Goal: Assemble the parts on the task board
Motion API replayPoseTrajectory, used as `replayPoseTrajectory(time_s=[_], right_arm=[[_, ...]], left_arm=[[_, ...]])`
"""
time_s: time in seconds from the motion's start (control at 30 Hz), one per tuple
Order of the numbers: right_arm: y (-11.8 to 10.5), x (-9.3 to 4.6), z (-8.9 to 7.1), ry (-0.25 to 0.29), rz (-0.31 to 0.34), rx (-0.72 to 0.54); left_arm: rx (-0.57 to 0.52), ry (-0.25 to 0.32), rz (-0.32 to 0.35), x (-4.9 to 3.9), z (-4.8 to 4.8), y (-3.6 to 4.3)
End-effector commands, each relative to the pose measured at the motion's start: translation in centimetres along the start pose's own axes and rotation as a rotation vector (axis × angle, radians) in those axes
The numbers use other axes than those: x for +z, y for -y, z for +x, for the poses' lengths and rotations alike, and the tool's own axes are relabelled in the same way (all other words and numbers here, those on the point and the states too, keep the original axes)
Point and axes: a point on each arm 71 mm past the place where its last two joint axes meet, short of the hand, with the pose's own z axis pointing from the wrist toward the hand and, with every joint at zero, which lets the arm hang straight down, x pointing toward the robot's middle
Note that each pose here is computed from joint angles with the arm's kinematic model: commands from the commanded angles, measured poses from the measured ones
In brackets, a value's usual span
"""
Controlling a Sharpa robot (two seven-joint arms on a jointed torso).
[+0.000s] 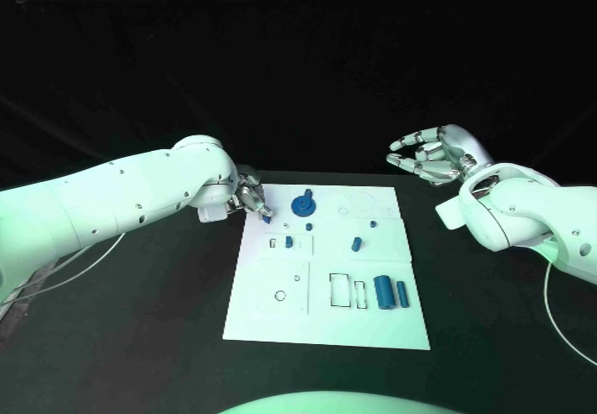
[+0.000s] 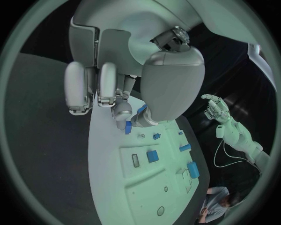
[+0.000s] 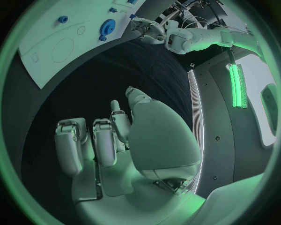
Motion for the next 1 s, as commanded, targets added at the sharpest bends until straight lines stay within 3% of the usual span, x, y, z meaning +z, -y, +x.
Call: replayPoseTrajectory(time_s=[0.03, 0.23, 0.43, 0.63, 1.0], right_arm=[[-0.1, 0.0, 0.0, -0.006, -0.012, -0.004], [0.0, -0.1, -0.1, -0.004, -0.010, -0.004], [0.1, -0.1, -0.2, -0.001, -0.008, -0.005], [0.1, -0.1, -0.3, -0.001, -0.008, -0.005], [0.2, -0.1, -0.2, -0.002, -0.008, -0.006]], left_arm=[[-0.082, 0.056, 0.058, -0.88, 0.13, 0.36], [-0.088, 0.102, 0.098, -2.43, 1.16, -0.07], [-0.062, 0.130, 0.113, -3.15, 2.62, -0.64], [-0.030, 0.140, 0.122, -3.30, 3.84, -0.61], [0.002, 0.119, 0.118, -2.69, 5.71, -0.28]])
